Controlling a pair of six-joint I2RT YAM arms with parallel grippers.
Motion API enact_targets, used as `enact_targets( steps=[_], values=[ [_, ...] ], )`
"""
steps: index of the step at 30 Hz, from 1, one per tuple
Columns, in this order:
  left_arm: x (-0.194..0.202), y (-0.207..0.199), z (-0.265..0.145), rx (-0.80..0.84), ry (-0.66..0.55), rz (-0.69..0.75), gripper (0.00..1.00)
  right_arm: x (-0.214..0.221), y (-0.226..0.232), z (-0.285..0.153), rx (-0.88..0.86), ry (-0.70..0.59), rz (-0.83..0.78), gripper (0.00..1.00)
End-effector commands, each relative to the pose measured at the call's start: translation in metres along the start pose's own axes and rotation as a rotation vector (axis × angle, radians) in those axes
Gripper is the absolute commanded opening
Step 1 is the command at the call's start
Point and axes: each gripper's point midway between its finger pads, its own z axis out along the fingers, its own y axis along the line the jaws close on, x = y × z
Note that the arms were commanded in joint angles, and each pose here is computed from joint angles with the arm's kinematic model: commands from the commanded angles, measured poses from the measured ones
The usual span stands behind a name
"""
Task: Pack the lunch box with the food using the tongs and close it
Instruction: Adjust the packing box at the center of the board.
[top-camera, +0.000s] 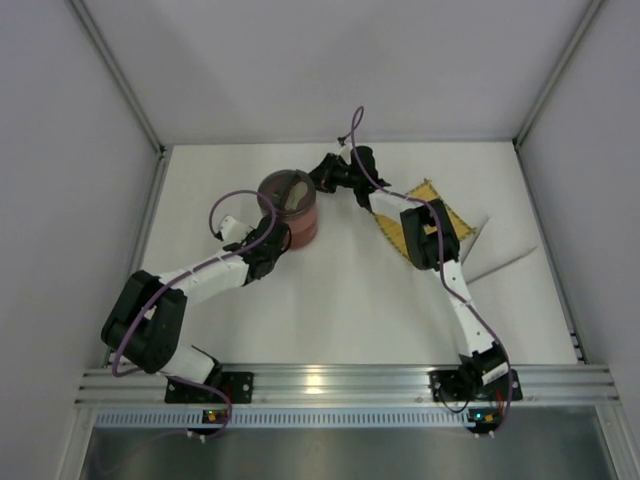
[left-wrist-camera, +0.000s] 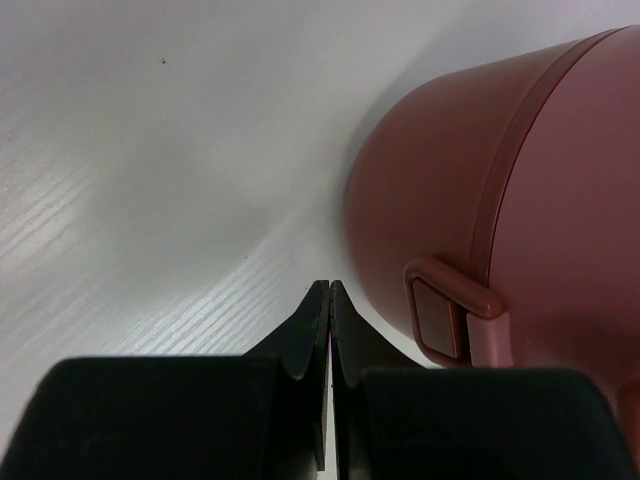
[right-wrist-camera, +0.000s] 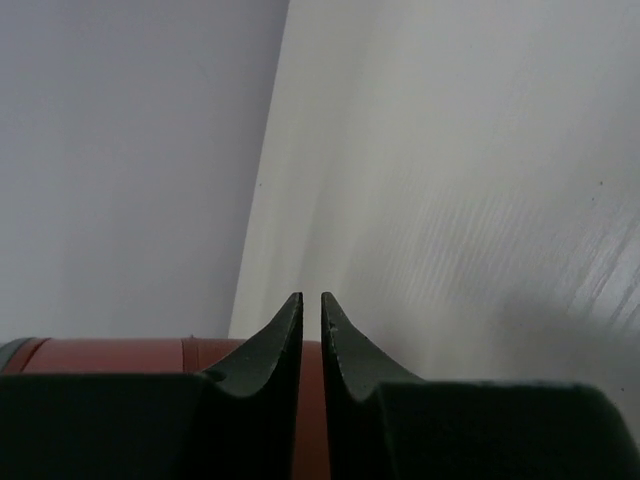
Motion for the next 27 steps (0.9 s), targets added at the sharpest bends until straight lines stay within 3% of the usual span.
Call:
enact_targets(
  steps=[1, 12, 27],
  values=[
    [-0.011, -0.032, 0.004, 0.08, -0.052, -0.093, 0.0, 0.01, 0.047, 0.002, -0.134, 0.027, -0.06, 0.12],
    [-0.032, -0.037, 0.012, 0.089, -0.097, -0.132, 0.0, 0.07, 0.055, -0.003, -0.159, 0.12, -0.046, 0.08],
    [-0.053, -0.052, 0.032, 0.11, -0.086, -0.115, 0.0, 0.111, 0.105, -0.056, -0.218, 0.075, -0.081, 0.04]
  ],
)
